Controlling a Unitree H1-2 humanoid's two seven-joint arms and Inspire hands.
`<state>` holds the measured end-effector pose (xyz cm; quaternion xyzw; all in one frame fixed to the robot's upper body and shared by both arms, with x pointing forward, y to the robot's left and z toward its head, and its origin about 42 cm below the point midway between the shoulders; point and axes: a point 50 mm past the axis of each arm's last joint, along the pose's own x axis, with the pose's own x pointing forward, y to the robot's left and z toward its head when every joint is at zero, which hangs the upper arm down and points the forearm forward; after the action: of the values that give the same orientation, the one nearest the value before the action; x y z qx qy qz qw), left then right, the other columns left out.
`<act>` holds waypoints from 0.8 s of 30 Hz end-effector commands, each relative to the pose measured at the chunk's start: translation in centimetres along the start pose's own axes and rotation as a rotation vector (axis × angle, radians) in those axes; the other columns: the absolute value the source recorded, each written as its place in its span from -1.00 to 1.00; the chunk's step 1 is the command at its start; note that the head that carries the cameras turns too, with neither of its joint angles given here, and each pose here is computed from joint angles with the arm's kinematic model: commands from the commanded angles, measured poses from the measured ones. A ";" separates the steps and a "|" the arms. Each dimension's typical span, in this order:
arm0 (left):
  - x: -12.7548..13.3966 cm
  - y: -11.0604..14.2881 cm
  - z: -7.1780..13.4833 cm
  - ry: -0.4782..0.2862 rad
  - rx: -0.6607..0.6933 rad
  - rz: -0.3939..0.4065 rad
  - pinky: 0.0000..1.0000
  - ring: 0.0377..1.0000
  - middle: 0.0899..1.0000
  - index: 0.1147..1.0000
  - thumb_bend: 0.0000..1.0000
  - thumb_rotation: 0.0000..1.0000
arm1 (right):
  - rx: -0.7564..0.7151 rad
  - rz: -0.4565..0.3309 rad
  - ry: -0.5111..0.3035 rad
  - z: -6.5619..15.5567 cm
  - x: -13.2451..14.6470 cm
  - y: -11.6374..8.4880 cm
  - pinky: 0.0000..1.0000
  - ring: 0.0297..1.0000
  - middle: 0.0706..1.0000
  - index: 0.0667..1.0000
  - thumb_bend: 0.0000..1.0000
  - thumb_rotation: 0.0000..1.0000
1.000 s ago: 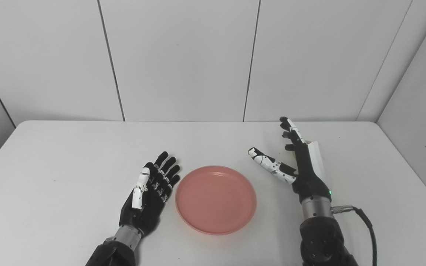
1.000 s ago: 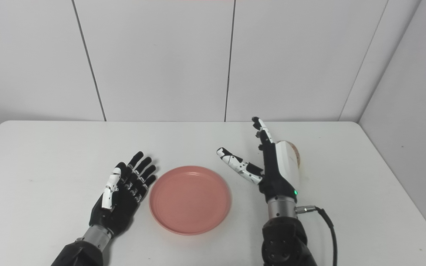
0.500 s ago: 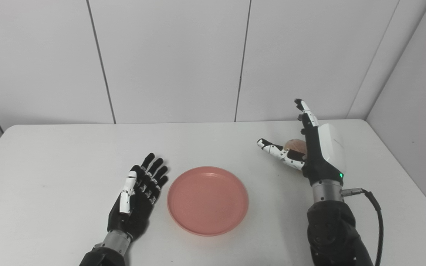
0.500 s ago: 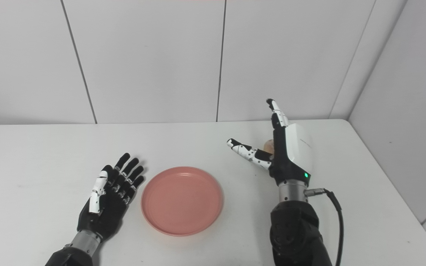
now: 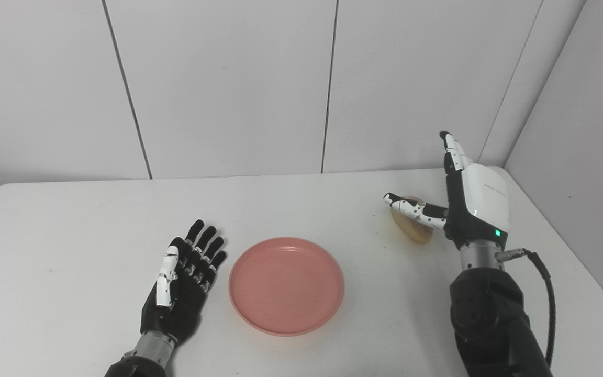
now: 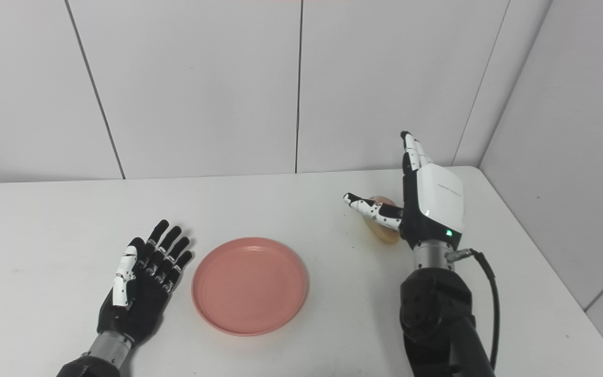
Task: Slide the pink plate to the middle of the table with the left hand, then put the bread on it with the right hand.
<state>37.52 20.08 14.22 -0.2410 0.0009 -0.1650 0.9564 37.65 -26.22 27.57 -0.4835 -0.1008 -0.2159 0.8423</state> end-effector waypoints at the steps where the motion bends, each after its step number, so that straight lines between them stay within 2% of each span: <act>1: -1.0 1.2 -1.2 0.077 -0.006 0.051 1.00 0.97 0.96 0.96 -0.41 1.00 | -0.026 -0.048 -0.004 0.5 1.4 -1.4 0.61 0.84 0.90 0.95 0.70 0.15; 9: -1.0 1.5 -1.1 0.078 -0.008 0.050 1.00 0.98 0.98 0.97 -0.42 1.00 | -0.088 0.013 0.080 0.2 2.8 -0.5 0.78 0.89 0.92 0.93 0.72 0.20; 16: -1.1 1.5 -0.9 0.082 -0.011 0.062 1.00 0.97 0.97 0.95 -0.42 1.00 | -0.093 0.074 0.148 -0.1 4.4 0.5 0.77 0.91 0.95 0.94 0.74 0.17; 24: -1.1 1.6 -0.9 0.085 -0.020 0.061 1.00 0.99 0.99 0.97 -0.42 1.00 | -0.090 0.135 0.175 -0.2 5.7 1.7 0.87 0.92 0.93 0.93 0.78 0.17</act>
<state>37.54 20.66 14.30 -0.2478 0.0024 -0.1629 0.9550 42.66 -27.24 25.81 -0.5066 0.0447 -0.1871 0.8405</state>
